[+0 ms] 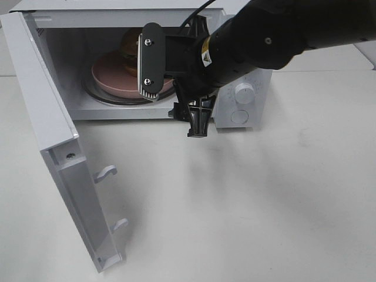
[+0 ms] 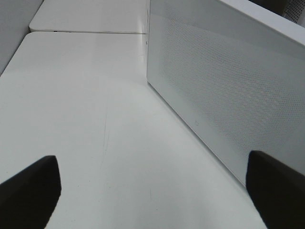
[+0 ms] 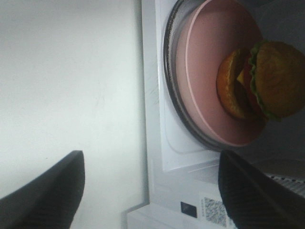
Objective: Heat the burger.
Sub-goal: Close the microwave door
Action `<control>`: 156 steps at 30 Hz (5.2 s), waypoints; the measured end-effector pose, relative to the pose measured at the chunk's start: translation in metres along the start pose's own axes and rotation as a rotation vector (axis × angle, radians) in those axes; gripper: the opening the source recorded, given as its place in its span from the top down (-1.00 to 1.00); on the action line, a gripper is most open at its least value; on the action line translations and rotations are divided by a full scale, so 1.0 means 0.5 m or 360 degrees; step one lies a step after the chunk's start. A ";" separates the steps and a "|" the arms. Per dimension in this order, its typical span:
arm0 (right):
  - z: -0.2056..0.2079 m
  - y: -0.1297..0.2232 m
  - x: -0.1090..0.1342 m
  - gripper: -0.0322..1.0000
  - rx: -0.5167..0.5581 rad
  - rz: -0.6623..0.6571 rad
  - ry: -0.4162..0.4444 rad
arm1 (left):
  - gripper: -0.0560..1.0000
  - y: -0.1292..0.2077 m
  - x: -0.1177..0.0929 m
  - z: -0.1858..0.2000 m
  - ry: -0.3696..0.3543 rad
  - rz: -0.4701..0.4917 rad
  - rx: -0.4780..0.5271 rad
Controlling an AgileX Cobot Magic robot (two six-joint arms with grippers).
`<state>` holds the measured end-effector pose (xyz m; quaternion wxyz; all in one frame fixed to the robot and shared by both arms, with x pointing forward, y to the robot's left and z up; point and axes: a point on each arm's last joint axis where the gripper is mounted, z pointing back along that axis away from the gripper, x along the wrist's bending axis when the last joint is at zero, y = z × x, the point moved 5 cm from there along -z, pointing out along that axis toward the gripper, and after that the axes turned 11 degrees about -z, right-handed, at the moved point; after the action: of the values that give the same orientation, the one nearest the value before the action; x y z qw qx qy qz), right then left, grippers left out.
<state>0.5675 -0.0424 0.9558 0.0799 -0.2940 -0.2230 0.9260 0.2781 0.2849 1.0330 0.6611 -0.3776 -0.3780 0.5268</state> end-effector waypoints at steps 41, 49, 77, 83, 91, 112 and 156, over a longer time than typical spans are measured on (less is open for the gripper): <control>0.351 0.204 0.094 -0.44 0.0467 -0.1417 0.0100 | -0.95 0.000 0.000 0.000 0.0000 0.0000 0.0000; 0.427 0.245 0.117 -0.44 0.0614 -0.1507 0.0103 | -0.95 0.000 0.000 0.000 0.0000 0.0000 0.0000; 0.554 0.395 0.236 -0.44 0.0444 -0.1956 0.0235 | -0.95 0.000 0.000 0.000 0.0000 0.0000 0.0000; 0.573 0.397 0.230 -0.44 0.0241 -0.2150 0.0382 | -0.95 0.000 0.000 0.000 0.0000 0.0000 0.0000; 0.599 0.409 0.236 -0.44 0.0023 -0.2197 0.0628 | -0.95 0.000 0.000 0.000 0.0000 0.0000 0.0000; 0.635 0.417 0.267 -0.44 -0.0172 -0.2259 0.0949 | -0.95 0.000 0.000 0.000 0.0000 0.0000 0.0000; 0.635 0.417 0.267 -0.44 -0.0172 -0.2259 0.0949 | -0.95 -0.001 0.001 -0.005 0.0005 0.0008 0.0026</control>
<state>0.2710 -0.3065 1.0228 0.6968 -0.3212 -0.3720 0.5224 0.2804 0.2850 1.0324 0.6634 -0.3738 -0.3717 0.5311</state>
